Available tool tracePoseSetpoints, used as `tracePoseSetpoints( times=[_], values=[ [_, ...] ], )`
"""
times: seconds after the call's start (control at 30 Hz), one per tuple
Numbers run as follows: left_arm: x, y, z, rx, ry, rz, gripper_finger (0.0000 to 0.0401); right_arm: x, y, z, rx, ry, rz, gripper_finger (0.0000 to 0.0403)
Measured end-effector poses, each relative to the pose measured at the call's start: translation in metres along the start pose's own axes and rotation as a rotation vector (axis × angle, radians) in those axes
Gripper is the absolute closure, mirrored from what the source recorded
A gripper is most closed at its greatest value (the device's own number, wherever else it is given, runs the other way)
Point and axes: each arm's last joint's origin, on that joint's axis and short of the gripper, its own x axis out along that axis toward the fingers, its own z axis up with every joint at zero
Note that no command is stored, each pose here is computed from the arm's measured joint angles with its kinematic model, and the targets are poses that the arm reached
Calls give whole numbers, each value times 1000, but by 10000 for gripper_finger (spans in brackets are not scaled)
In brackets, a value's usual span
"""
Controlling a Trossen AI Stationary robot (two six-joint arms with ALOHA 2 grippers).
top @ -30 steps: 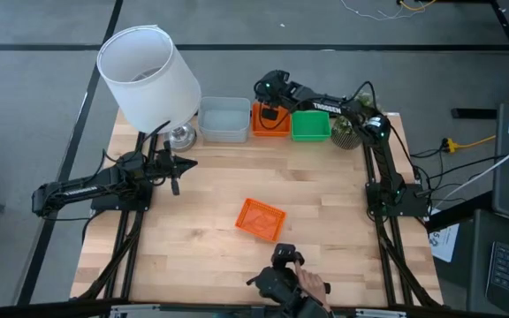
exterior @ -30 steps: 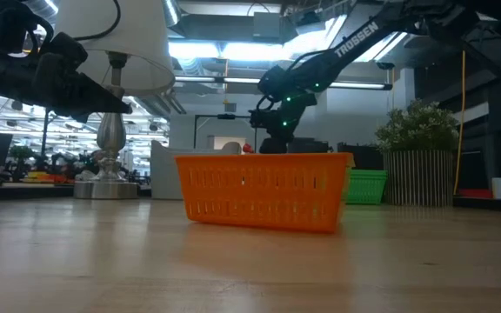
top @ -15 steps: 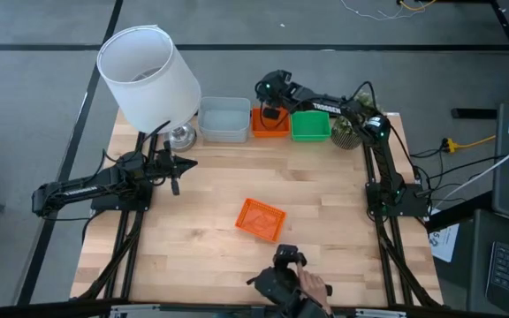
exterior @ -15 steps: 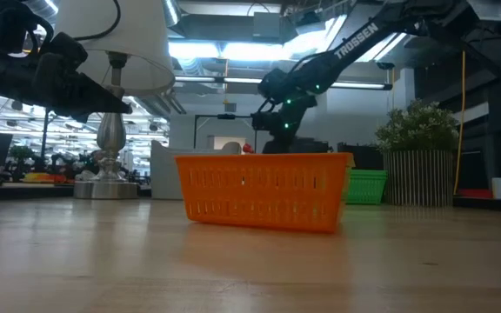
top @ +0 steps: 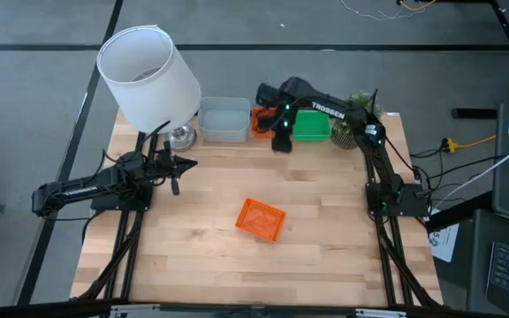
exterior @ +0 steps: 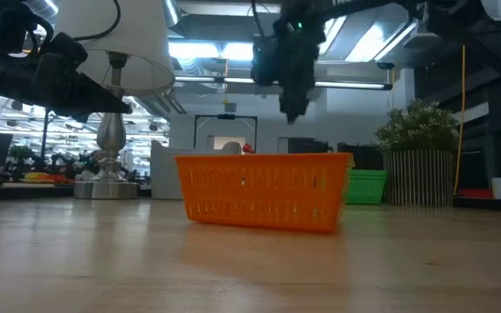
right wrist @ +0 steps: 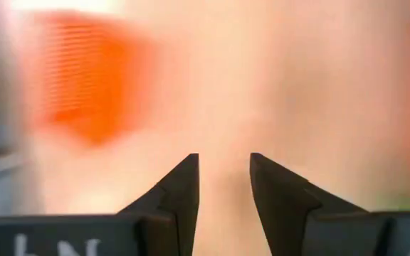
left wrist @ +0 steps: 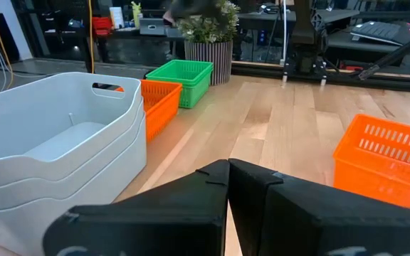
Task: Stack baskets by color
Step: Stack the bottom orange bin on top of the top orange bin
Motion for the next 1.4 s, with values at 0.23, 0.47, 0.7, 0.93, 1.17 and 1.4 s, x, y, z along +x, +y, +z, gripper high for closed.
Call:
tracePoseSetpoints(
  times=[0.23, 0.47, 0.7, 0.93, 1.17, 1.4],
  values=[
    [0, 0, 0, 0, -1, 0, 401, 37, 69, 11, -181, 37, 301, 286],
    [0, 0, 0, 0, -1, 0, 401, 92, 121, 16, -131, 175, -9, 295],
    [0, 0, 0, 0, -1, 0, 401, 128, 165, 12, 33, 152, -274, 296],
    [0, 0, 0, 0, 0, 0, 401, 142, 201, 9, 5, 78, -425, 296],
    [0, 0, 0, 0, 0, 0, 401, 147, 214, 9, -1, 23, -467, 296],
    [0, 0, 0, 0, -1, 0, 401, 147, 206, 11, 38, 21, -472, 296]
  ],
)
